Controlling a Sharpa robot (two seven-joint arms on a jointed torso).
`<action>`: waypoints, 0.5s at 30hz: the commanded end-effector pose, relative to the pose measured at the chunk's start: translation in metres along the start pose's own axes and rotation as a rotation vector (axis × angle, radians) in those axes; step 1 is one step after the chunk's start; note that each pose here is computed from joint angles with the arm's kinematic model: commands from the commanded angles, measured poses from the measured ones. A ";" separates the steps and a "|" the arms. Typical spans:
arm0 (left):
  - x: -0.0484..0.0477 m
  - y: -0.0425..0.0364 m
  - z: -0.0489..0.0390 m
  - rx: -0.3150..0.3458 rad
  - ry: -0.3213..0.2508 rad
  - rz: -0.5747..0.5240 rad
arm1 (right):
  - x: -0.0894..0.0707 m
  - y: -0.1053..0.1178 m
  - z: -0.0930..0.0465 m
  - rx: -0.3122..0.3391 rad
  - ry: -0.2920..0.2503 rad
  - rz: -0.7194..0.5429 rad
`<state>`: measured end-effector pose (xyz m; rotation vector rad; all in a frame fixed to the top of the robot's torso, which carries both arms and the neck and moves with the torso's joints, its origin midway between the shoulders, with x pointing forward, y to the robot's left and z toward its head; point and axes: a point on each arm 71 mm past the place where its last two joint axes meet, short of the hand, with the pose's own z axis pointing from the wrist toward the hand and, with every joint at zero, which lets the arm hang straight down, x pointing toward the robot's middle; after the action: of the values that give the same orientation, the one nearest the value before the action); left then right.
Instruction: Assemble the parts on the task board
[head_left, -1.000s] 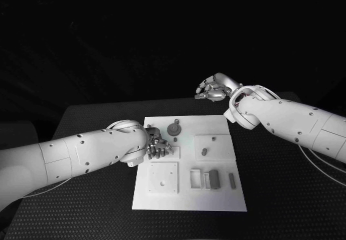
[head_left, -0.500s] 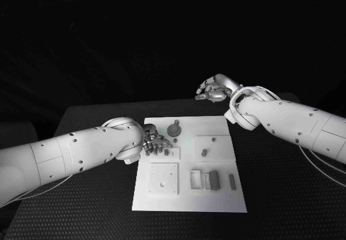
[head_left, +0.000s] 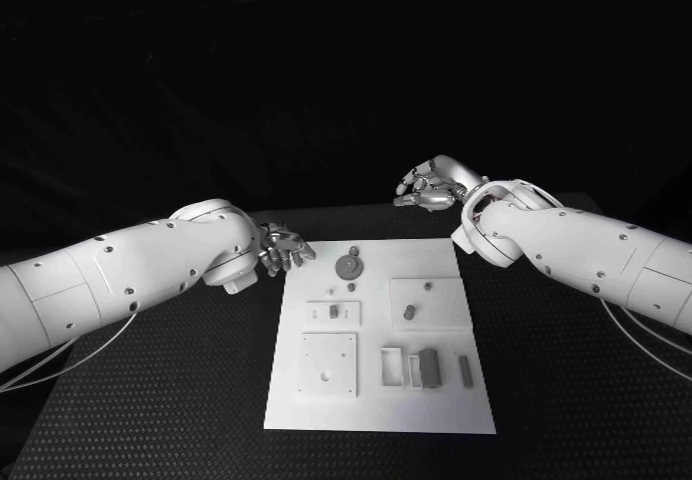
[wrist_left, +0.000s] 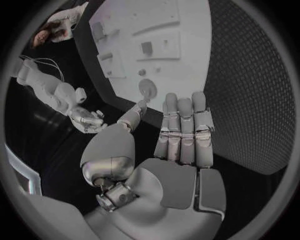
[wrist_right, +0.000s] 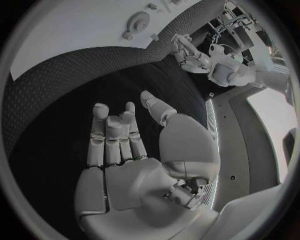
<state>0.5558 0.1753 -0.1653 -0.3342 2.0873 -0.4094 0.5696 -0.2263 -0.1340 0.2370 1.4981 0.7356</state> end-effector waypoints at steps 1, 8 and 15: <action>-0.0155 0.0118 0.0067 -0.017 -0.044 -0.037 | 0.000 0.000 0.000 -0.010 0.006 0.002; -0.0315 0.0173 0.0165 -0.012 -0.145 0.020 | 0.001 0.001 0.001 -0.011 0.007 0.002; -0.0311 0.0105 0.0254 -0.003 -0.176 0.078 | 0.003 0.002 0.001 -0.014 0.010 0.004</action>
<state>0.5909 0.1966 -0.1609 -0.3560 1.9679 -0.3169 0.5703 -0.2241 -0.1345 0.2356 1.4983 0.7383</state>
